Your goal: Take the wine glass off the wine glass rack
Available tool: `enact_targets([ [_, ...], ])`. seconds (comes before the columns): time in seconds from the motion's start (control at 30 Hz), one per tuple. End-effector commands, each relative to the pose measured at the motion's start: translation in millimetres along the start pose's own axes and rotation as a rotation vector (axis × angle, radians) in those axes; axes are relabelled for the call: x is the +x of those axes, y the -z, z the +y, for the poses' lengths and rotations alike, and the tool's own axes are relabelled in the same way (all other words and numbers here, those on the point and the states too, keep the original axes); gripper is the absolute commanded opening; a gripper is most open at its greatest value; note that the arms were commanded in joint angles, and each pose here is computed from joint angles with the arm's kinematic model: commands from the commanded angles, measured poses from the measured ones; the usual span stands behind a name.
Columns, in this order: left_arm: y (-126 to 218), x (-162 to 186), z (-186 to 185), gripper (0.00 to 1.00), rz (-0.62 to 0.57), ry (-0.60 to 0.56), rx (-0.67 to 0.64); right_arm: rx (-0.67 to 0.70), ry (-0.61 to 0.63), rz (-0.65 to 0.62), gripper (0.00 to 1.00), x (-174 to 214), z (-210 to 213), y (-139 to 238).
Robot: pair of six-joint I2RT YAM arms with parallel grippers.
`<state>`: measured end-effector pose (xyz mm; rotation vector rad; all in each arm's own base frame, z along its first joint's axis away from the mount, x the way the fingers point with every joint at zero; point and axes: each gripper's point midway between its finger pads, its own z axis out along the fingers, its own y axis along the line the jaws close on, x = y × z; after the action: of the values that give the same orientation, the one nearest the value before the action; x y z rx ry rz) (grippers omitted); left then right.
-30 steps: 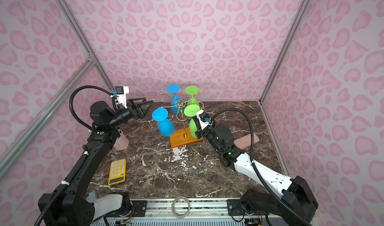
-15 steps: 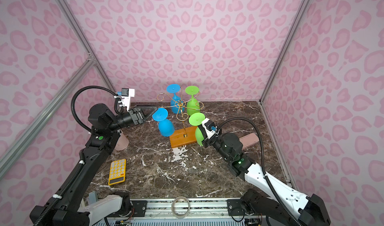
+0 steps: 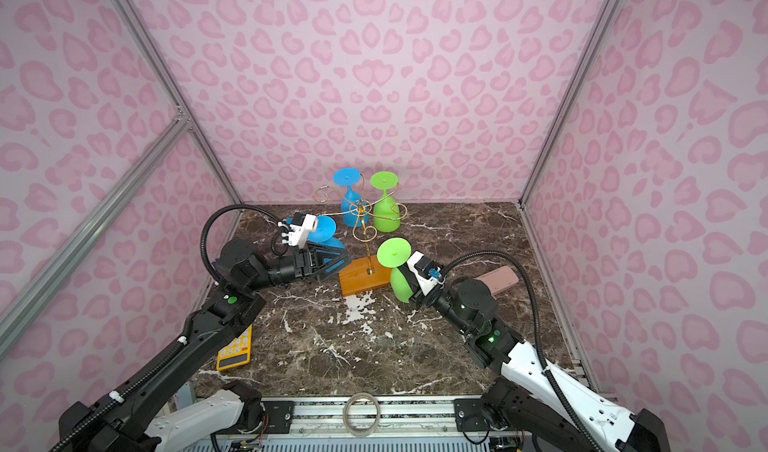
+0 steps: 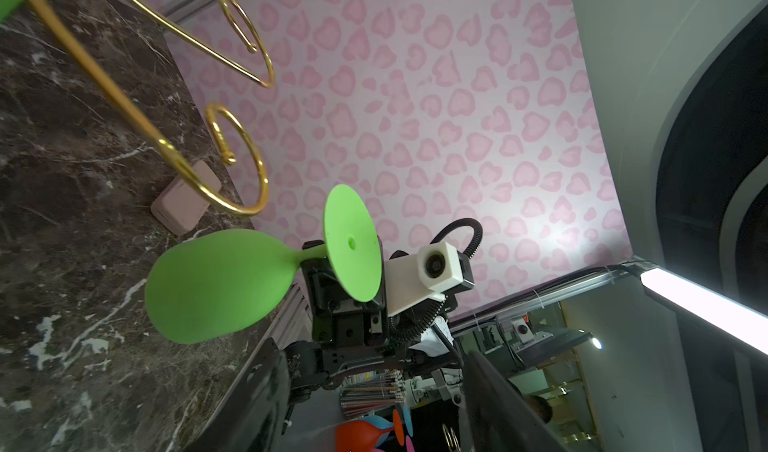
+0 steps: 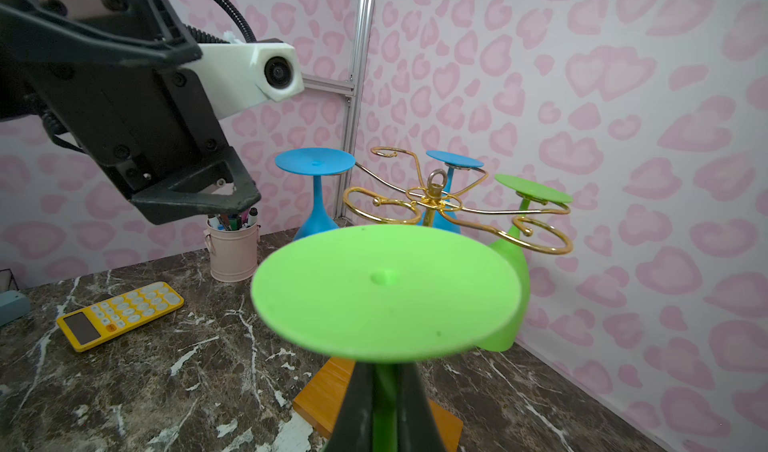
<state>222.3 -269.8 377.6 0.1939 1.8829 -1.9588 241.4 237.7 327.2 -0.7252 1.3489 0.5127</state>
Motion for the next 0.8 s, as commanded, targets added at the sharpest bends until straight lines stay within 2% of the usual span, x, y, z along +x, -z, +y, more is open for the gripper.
enact_targets([
  [0.0,-13,-6,-21,0.66,-0.034,-0.001,0.077,-0.039,0.014,-0.043,0.00,-8,9,1],
  [0.23,-31,0,-10,0.57,-0.022,0.044,0.105,-0.090,0.026,-0.060,0.00,-14,24,1],
  [0.47,-39,5,0,0.52,-0.006,0.046,0.078,-0.109,0.026,-0.061,0.00,-15,31,-1],
  [0.77,-42,8,8,0.33,0.011,0.063,0.067,-0.105,0.030,-0.033,0.00,-4,33,-11],
])
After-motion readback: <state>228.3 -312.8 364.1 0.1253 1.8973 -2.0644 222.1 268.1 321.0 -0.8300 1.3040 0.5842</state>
